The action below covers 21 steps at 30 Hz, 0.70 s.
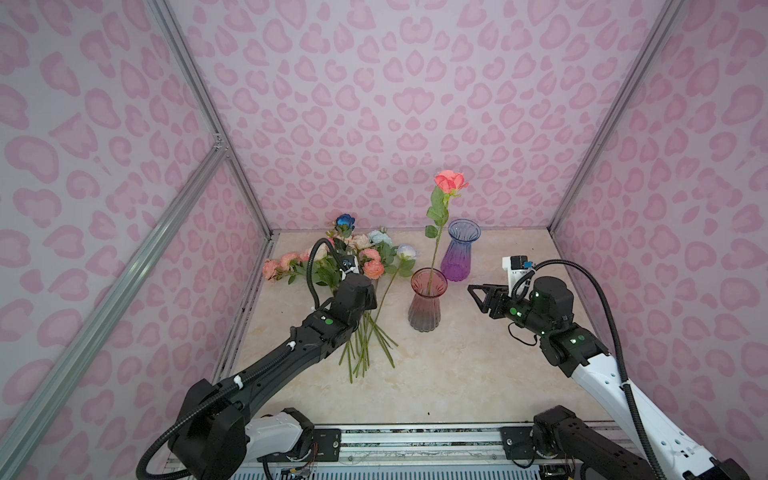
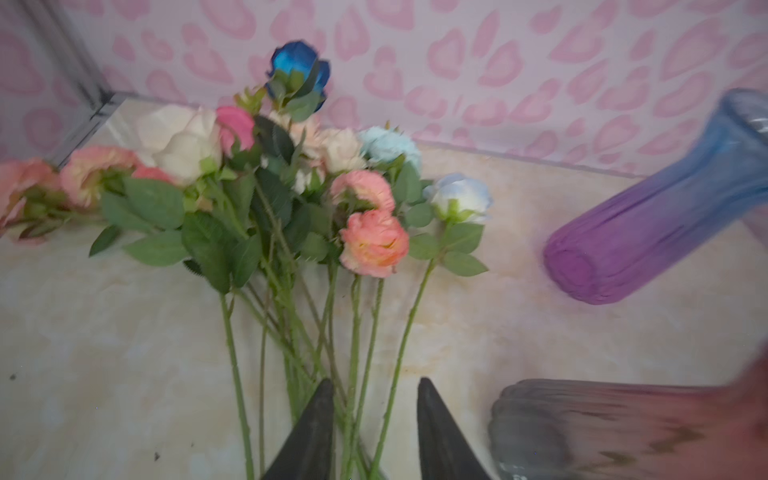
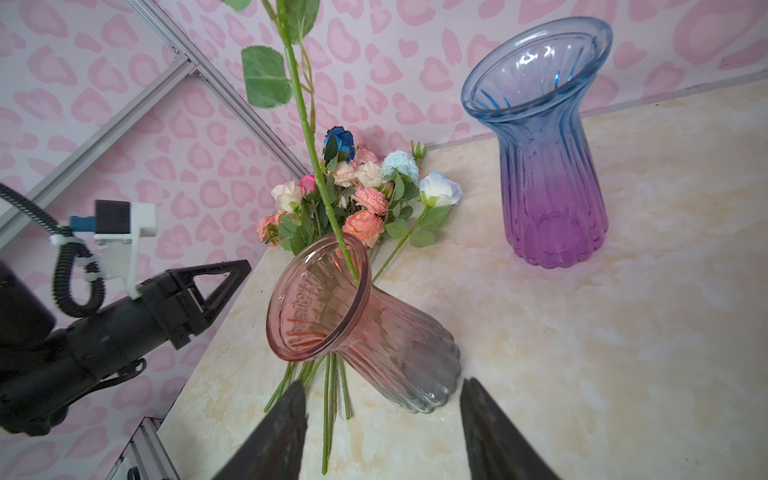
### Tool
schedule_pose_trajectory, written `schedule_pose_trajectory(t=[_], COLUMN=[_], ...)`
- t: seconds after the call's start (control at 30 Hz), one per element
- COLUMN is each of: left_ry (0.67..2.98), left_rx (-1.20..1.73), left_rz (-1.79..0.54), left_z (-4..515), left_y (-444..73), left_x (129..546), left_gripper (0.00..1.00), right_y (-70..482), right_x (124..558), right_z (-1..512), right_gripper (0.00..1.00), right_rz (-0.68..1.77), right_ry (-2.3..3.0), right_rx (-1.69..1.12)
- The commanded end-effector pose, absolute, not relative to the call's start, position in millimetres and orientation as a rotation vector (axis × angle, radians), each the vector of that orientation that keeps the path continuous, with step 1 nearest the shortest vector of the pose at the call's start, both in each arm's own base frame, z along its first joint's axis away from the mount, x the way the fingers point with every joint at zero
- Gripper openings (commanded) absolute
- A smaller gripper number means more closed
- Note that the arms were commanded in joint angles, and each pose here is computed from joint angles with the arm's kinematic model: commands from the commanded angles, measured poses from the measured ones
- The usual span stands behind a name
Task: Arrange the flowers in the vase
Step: 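Lower the rose stem into the pink vase and open the left gripper, then move the left gripper back down to the remaining rose stems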
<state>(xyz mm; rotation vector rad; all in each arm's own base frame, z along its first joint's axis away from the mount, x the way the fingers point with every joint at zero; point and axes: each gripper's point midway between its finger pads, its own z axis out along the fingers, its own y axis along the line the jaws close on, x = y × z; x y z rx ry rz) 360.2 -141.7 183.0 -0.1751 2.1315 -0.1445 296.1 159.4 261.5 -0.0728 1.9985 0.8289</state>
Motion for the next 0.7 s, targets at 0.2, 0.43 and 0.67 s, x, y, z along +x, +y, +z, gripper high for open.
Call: schedule_pose_trajectory(t=[0.2, 0.43, 0.67], left_ry=[2.541, 2.633, 2.599], left_rx=[-0.12, -0.047, 0.16], left_rz=[-0.117, -0.04, -0.058], left_z=[94.1, 56.1, 67.1], left_y=[-161.4, -176.0, -217.5], left_x=[400.0, 410.3, 418.8], left_gripper=[0.19, 0.13, 0.14], right_y=[151.8, 148.5, 150.1], right_x=[296.1, 297.0, 301.8], right_z=[244.9, 236.0, 226.1], right_gripper=[0.59, 0.59, 0.59], right_rz=[0.778, 0.741, 0.735], right_ry=[2.041, 2.062, 2.084], right_rx=[-0.038, -0.044, -0.046])
